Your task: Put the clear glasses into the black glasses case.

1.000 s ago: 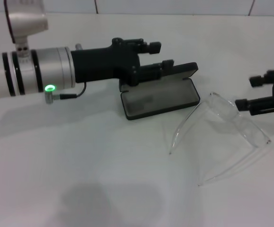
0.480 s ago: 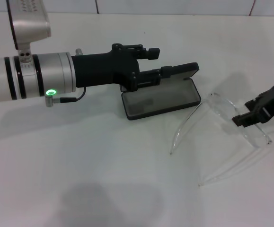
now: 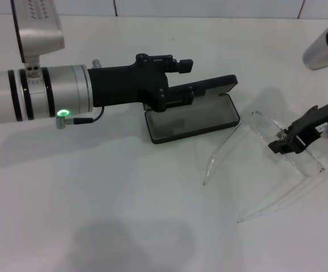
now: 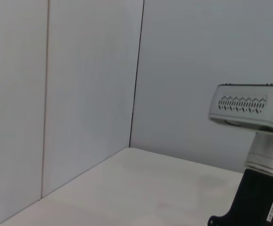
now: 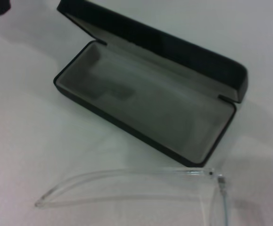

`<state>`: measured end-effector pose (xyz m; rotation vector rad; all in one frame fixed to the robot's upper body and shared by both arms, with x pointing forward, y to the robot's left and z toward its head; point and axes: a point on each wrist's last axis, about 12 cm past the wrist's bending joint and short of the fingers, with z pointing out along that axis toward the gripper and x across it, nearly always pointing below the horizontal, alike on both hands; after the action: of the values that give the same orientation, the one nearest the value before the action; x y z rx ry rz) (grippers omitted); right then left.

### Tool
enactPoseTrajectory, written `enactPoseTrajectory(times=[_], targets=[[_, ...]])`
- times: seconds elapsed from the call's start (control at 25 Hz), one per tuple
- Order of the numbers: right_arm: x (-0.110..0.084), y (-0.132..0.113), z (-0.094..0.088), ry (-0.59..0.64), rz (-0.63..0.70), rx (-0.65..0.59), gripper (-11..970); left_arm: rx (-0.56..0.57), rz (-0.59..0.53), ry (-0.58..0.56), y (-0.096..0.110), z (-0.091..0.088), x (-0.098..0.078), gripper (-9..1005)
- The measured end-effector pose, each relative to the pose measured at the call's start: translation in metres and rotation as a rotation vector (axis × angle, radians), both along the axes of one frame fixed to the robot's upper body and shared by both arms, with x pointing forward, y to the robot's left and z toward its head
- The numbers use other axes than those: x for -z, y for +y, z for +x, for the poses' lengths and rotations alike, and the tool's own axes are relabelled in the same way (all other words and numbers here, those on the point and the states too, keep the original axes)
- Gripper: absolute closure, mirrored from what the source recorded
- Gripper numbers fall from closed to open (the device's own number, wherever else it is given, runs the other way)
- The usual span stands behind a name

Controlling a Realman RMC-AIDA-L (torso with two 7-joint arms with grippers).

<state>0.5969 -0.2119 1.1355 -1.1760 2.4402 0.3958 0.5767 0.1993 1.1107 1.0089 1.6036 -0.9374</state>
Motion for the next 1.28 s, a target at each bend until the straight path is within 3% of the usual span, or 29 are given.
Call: enactPoseTrajectory(times=[0.24,0.44,0.56,0.72,0.88,1.04,1.28], targets=[[0.001,-0.001,-0.001,0.008,-0.011,-0.006,678,-0.006,-0.008,0.002,0.0,0.0,0.0,424],[-0.008,-0.019,-0.004,0.01,0.02,0.017,767,-0.01,-0.012,0.009,0.002,-0.001,0.001,424],[-0.024,-0.046,-0.013,-0.031,0.132,0.038,811,-0.001,-0.026,0.01,0.002,-0.003,0.0,424],[-0.039,-0.079,-0.029,-0.14,0.403,0.027,841,0.03,-0.073,0.0,0.003,-0.009,-0.003,425],[-0.029,-0.101,-0.036,-0.201,0.625,0.013,841,0.093,-0.127,-0.031,0.002,-0.016,-0.01,425],[-0.013,-0.094,-0.03,-0.111,0.723,-0.057,841,0.133,-0.174,-0.078,0.0,-0.018,-0.018,423],[-0.012,-0.069,-0.022,-0.006,0.753,-0.184,840,0.173,-0.185,-0.13,-0.013,-0.013,-0.026,421]])
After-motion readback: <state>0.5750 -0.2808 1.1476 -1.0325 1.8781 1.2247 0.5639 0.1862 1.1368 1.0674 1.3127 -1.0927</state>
